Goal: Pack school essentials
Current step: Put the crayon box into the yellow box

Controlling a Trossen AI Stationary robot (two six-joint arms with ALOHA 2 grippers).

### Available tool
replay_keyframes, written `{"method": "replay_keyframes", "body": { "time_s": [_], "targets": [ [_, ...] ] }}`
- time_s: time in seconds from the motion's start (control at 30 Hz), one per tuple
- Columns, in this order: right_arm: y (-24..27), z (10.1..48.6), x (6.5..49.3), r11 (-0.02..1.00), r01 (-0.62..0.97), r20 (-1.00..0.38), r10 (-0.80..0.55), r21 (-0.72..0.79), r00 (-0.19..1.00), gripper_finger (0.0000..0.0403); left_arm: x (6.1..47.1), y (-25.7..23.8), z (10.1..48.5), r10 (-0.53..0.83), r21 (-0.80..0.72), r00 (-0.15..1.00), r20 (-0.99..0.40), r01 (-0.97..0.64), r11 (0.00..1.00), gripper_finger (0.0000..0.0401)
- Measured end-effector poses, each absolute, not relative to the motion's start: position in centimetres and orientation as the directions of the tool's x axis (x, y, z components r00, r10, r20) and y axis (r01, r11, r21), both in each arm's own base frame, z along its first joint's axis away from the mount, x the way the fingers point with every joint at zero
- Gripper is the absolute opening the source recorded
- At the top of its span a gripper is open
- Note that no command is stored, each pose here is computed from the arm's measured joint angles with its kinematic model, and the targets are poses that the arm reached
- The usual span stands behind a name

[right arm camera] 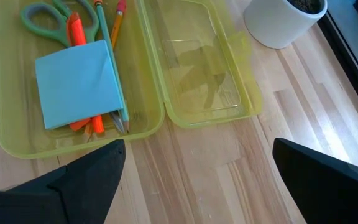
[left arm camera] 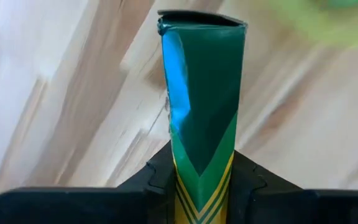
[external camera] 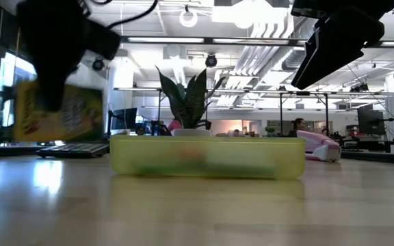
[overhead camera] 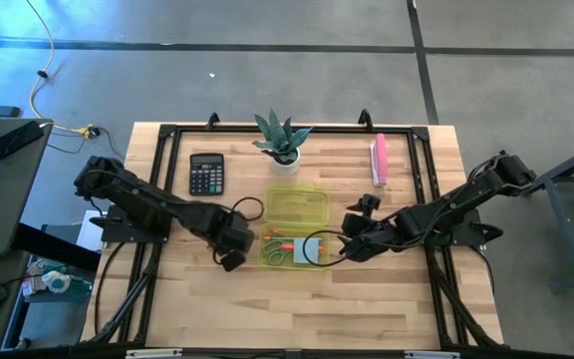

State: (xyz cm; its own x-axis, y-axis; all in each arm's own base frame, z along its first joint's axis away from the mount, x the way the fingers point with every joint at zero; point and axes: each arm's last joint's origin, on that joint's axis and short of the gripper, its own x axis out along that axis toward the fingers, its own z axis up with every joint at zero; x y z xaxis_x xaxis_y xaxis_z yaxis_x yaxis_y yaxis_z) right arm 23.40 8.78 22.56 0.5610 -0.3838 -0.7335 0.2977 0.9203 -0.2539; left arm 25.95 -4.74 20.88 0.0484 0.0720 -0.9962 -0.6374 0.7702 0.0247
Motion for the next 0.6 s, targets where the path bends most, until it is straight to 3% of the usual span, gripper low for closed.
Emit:
{"method": "replay_keyframes", "body": {
  "time_s": [0.23,0.43,0.6],
  "targets": [
    [8.8,22.5,23.4,0.928,0.286,-0.746,-0.363,-0.238,0.558,0.0399,29.1,-3.0,25.6,0.028,-0.103,0.267,-0.963,-0.465,0.879,0.0071],
    [8.8,22.5,23.4,0.930,0.283,-0.749,-0.359,-0.234,0.557,0.0399,31.9,-0.4,28.1,-0.166,-0.320,0.513,-0.842,-0.229,0.919,0.0070],
    [8.8,22.5,23.4,0.930,0.283,-0.749,-0.358,-0.234,0.557,0.0399,33.0,1.4,27.7,-0.295,-0.421,0.550,-0.781,-0.115,0.900,0.0070]
  ]
}}
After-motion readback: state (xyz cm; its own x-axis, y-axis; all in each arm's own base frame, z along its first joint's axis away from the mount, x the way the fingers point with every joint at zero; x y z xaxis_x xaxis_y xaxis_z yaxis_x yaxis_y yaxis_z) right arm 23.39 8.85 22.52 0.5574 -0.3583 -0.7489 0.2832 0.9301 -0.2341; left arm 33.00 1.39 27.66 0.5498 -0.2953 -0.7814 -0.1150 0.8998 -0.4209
